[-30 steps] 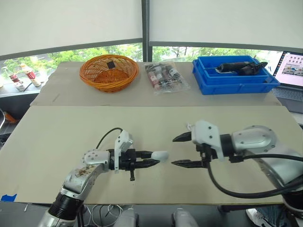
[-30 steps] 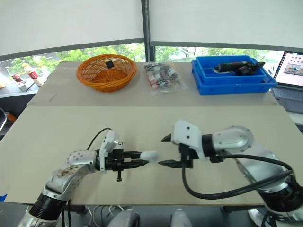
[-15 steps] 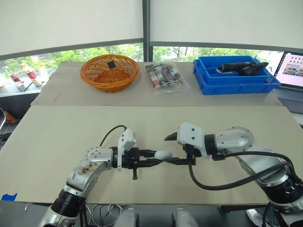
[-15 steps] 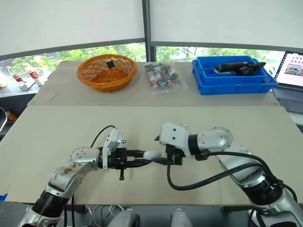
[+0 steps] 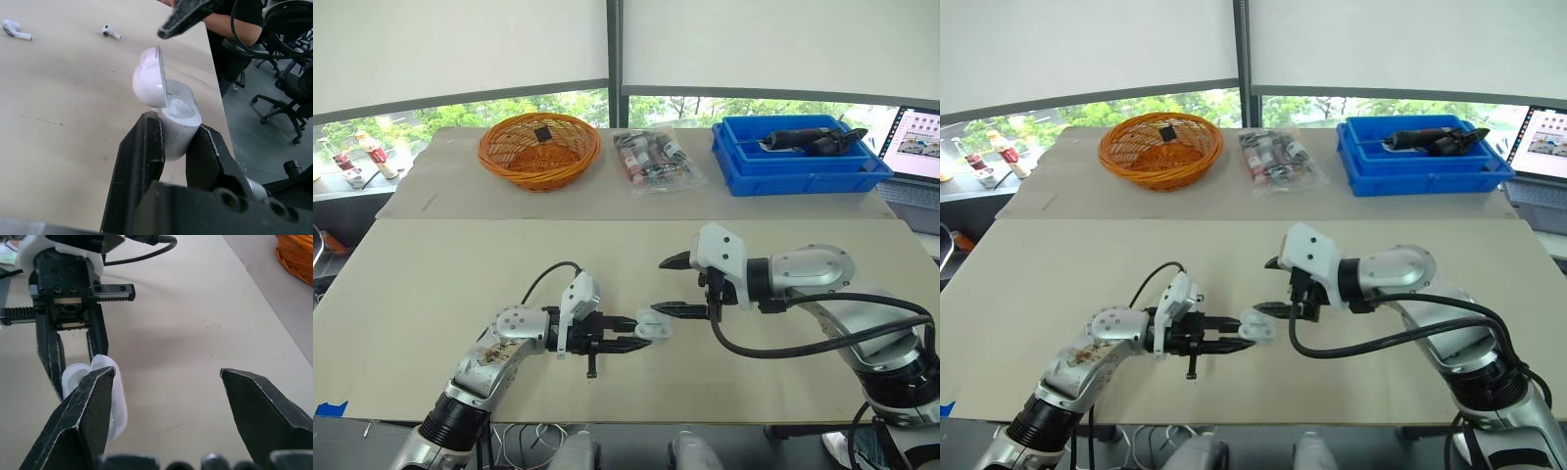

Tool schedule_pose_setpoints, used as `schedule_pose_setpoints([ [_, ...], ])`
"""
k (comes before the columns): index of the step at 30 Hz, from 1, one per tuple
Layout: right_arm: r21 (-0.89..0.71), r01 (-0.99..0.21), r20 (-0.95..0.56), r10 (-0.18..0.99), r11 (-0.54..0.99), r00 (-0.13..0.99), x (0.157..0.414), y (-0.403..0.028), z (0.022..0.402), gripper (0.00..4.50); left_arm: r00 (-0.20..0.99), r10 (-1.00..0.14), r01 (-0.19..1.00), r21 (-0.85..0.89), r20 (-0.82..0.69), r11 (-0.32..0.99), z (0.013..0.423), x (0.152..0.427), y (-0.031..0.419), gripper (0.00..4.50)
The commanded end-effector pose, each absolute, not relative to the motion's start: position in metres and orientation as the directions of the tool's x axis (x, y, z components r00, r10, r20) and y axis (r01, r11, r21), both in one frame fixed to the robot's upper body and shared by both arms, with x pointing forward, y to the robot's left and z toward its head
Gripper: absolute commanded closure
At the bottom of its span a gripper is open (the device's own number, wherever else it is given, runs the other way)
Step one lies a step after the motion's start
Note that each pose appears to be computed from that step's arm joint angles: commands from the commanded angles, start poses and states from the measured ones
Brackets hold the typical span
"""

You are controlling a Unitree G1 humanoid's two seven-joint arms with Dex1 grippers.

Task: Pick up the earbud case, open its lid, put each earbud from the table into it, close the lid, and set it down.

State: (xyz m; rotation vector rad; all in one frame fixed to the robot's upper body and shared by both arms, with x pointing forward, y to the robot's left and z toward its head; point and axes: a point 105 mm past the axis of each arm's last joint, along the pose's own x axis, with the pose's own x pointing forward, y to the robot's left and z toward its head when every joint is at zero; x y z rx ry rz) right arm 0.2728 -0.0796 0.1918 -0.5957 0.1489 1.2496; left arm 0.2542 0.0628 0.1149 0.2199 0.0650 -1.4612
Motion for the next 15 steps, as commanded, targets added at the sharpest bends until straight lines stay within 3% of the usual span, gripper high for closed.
schedule_pose_setpoints([
  [1, -0.374, -0.914, -0.371, 0.877, 0.16, 0.305, 0.257, -0.086, 0.209, 0.69, 0.178, -0.975, 0.977, 0.14, -0.132, 0.16, 0.123, 0.261, 0.069, 3.89],
  [4, -0.407, -0.891, -0.334, 0.875, 0.2, 0.349, 0.256, -0.096, 0.213, 0.69, 0.266, -0.959, 0.956, 0.155, -0.102, 0.249, 0.124, 0.269, 0.077, 3.89],
  [6, -0.435, -0.86, -0.307, 0.853, 0.268, 0.421, 0.256, -0.113, 0.207, 0.69, 0.408, -0.912, 0.902, 0.174, -0.039, 0.396, 0.125, 0.285, 0.093, 3.89],
  [8, -0.446, -0.792, -0.239, 0.798, 0.416, 0.553, 0.263, -0.135, 0.203, 0.69, 0.514, -0.858, 0.848, 0.157, -0.01, 0.506, 0.121, 0.295, 0.109, 3.89],
  [11, -0.479, -0.688, -0.165, 0.714, 0.545, 0.681, 0.261, -0.161, 0.193, 0.69, 0.575, -0.818, 0.804, 0.188, -0.009, 0.564, 0.114, 0.298, 0.123, 3.89],
  [15, -0.459, -0.501, -0.11, 0.513, 0.734, 0.851, 0.25, -0.219, 0.168, 0.69, 0.651, -0.759, 0.743, 0.195, 0.009, 0.64, 0.111, 0.303, 0.143, 3.89],
])
